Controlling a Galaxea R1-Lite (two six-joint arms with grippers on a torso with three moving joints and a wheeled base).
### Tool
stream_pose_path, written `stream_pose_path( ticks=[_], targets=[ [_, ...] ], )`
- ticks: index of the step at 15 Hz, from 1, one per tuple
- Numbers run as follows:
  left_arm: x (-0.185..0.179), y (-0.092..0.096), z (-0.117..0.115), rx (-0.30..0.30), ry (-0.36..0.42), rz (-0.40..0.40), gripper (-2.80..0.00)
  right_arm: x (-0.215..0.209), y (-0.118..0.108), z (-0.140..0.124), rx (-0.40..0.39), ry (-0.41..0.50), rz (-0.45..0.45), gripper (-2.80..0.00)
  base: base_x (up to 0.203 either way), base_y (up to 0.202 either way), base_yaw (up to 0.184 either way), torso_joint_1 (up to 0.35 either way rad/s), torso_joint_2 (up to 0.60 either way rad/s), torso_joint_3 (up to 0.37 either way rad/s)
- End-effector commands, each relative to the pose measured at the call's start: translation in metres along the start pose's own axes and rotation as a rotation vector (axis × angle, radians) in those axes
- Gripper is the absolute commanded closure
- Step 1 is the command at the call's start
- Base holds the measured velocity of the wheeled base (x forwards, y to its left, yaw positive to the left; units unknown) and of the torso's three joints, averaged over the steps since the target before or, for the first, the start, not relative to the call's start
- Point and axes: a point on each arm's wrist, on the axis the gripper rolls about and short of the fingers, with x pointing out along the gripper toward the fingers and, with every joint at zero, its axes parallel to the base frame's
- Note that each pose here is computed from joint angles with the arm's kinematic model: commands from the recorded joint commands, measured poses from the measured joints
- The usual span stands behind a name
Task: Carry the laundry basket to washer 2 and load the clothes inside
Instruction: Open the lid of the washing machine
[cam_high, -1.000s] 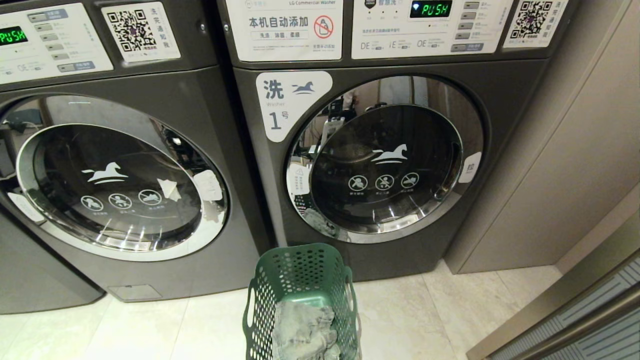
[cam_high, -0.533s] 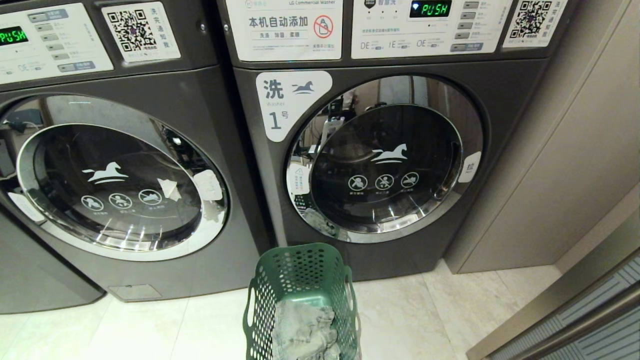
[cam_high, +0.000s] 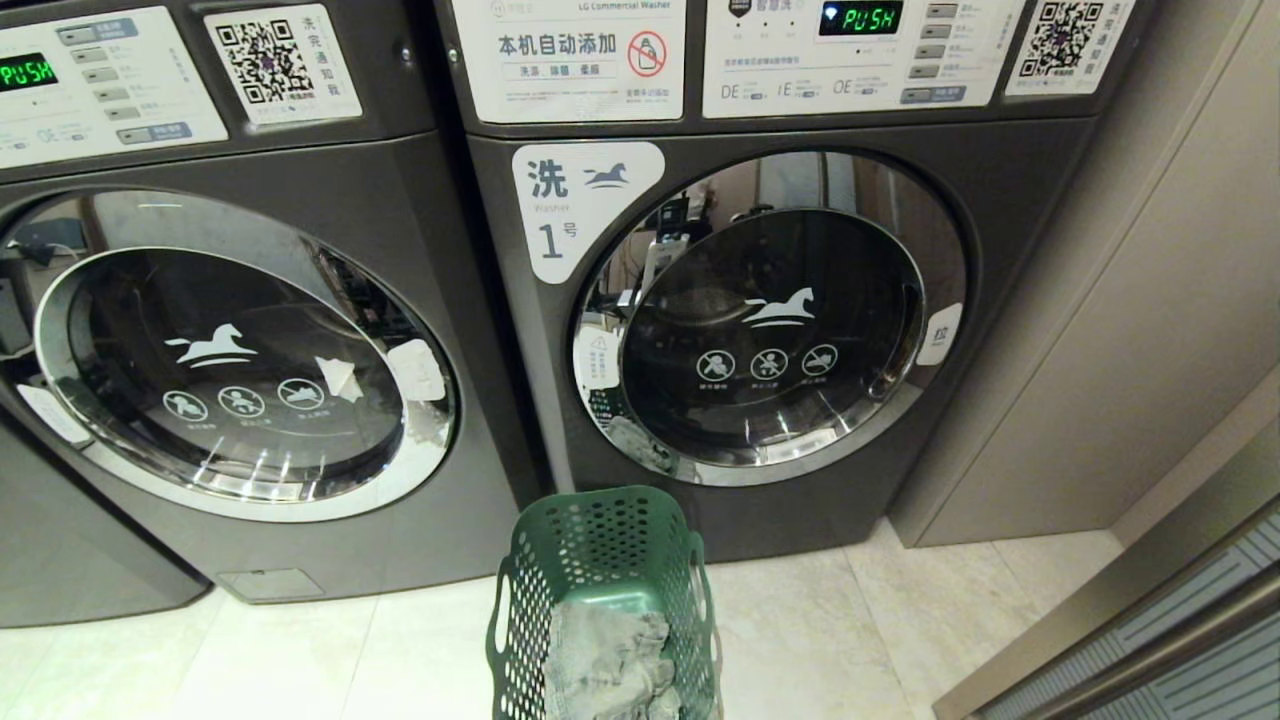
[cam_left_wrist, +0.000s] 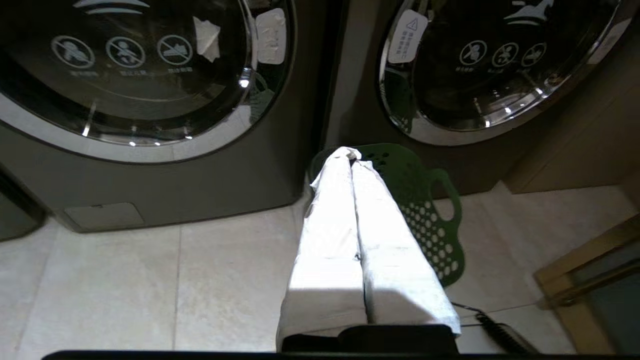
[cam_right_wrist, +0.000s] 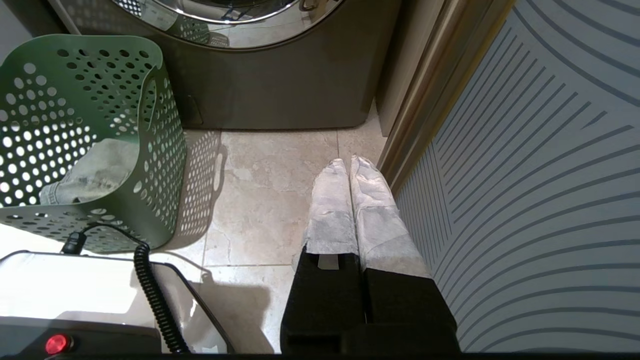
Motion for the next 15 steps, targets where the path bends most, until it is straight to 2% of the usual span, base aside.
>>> stream_pose_path(
  ticks=[1, 4, 5, 7, 8, 9, 10, 12, 15],
  targets=[
    [0.065, 0.004, 0.036, -0.097, 0.219, 0.001, 0.0, 0.0, 0.0, 0.0, 0.001, 0.004, -0.001, 0.0, 0.0, 0.0, 0.0, 0.0, 0.0, 0.0],
    [0.159, 0.013, 0.043, -0.242, 0.412, -0.034, 0.0, 0.0, 0.0, 0.0, 0.005, 0.004, -0.006, 0.0, 0.0, 0.0, 0.0, 0.0, 0.0, 0.0],
    [0.189, 0.015, 0.037, -0.286, 0.454, -0.043, -2.8, 0.0, 0.0, 0.0, 0.005, 0.004, -0.006, 0.0, 0.0, 0.0, 0.0, 0.0, 0.0, 0.0],
    [0.24, 0.02, 0.022, -0.348, 0.51, -0.056, -2.8, 0.0, 0.0, 0.0, 0.007, 0.004, -0.006, 0.0, 0.0, 0.0, 0.0, 0.0, 0.0, 0.0],
    [0.259, 0.022, 0.015, -0.365, 0.509, -0.063, -2.8, 0.0, 0.0, 0.0, 0.005, 0.003, -0.006, 0.0, 0.0, 0.0, 0.0, 0.0, 0.0, 0.0],
    [0.276, 0.023, 0.011, -0.371, 0.475, -0.076, -2.8, 0.0, 0.0, 0.0, 0.007, 0.004, -0.006, 0.0, 0.0, 0.0, 0.0, 0.0, 0.0, 0.0],
    [0.288, 0.024, 0.009, -0.365, 0.429, -0.09, -2.8, 0.0, 0.0, 0.0, 0.005, 0.004, -0.006, 0.0, 0.0, 0.0, 0.0, 0.0, 0.0, 0.0],
    [0.294, 0.027, -0.002, -0.31, 0.403, -0.104, -2.8, 0.0, 0.0, 0.0, 0.005, 0.004, -0.006, 0.0, 0.0, 0.0, 0.0, 0.0, 0.0, 0.0],
    [0.311, 0.036, -0.015, -0.235, 0.298, -0.141, -2.8, 0.0, 0.0, 0.0, 0.005, 0.004, -0.006, 0.0, 0.0, 0.0, 0.0, 0.0, 0.0, 0.0]
  ],
)
